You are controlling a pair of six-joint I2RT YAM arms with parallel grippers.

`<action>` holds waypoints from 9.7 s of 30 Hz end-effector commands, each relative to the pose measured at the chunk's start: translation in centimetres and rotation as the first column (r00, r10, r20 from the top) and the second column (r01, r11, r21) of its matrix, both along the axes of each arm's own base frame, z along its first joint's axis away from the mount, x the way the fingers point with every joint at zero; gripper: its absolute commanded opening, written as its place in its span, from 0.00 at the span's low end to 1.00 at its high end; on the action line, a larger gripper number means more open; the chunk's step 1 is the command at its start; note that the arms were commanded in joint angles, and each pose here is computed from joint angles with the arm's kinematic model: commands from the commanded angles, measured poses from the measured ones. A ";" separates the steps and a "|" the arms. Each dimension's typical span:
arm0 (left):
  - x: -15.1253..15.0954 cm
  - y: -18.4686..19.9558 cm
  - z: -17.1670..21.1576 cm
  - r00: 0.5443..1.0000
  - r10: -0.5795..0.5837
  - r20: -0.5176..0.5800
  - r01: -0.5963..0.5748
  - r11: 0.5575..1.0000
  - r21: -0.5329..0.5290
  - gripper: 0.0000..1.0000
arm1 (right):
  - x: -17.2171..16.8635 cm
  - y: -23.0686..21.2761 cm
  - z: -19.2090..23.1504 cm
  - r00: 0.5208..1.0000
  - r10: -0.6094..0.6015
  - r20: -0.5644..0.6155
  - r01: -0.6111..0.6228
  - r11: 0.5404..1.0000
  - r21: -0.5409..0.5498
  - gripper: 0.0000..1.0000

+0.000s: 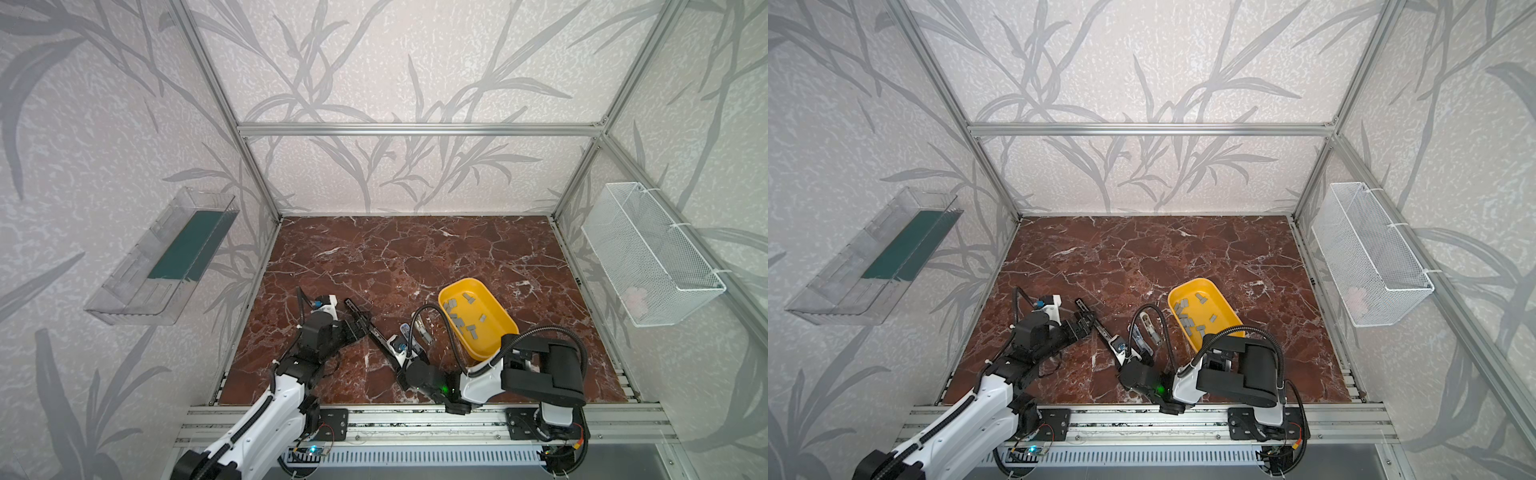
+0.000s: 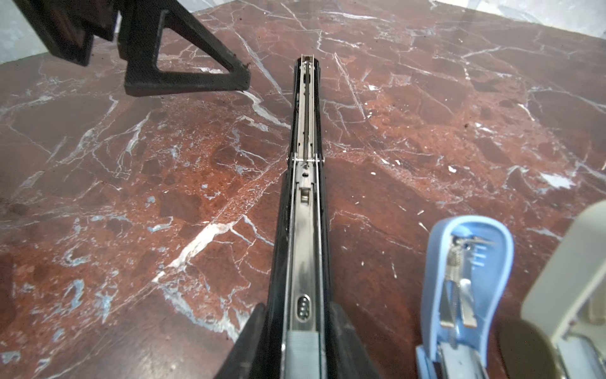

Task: Load the staples into the stapler

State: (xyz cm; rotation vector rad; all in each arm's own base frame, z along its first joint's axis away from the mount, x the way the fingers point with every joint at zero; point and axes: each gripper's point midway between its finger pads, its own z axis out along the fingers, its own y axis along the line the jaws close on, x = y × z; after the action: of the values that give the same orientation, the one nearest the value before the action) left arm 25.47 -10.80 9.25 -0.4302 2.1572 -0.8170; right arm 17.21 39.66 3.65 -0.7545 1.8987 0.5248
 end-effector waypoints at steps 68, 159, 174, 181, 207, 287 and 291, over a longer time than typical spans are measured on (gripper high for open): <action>4.1 0.2 -2.3 0.998 0.061 -0.033 -0.059 0.997 0.053 0.96 | -3.0 0.4 1.7 0.973 0.099 -0.208 -0.048 0.970 0.237 0.03; -3.2 -10.2 3.1 0.763 -0.528 0.372 0.380 0.833 0.402 0.99 | -3.7 1.7 0.1 0.985 0.152 -0.080 -0.135 0.974 0.183 0.14; -3.5 -11.0 7.1 0.770 -0.472 0.430 0.399 0.881 0.252 0.99 | -3.6 1.6 -0.2 0.987 0.145 -0.074 -0.131 0.976 0.176 0.24; -2.7 -9.1 7.6 0.834 -0.366 0.413 0.294 0.928 0.227 0.99 | -3.6 1.5 -0.2 0.987 0.148 -0.069 -0.134 0.975 0.175 0.26; -1.9 -2.2 0.9 0.956 -0.111 0.272 0.009 0.936 0.351 0.99 | -4.4 0.7 6.0 0.988 0.157 0.000 -0.154 0.964 0.219 0.51; -0.2 4.3 1.5 0.979 0.195 0.060 -0.202 0.887 0.414 0.99 | -3.6 0.3 3.2 0.992 0.123 -0.035 -0.122 0.992 0.031 0.72; -1.1 6.1 4.4 0.962 0.263 0.075 -0.271 0.871 0.411 0.99 | -3.7 0.5 2.7 0.991 0.132 -0.039 -0.132 0.991 0.002 0.79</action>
State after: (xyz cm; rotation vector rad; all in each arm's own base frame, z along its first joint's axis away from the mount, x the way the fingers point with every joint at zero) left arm 26.05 -6.35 13.58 -0.4229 2.0660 -0.2609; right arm 13.78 39.56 5.83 -0.8487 1.8995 0.6362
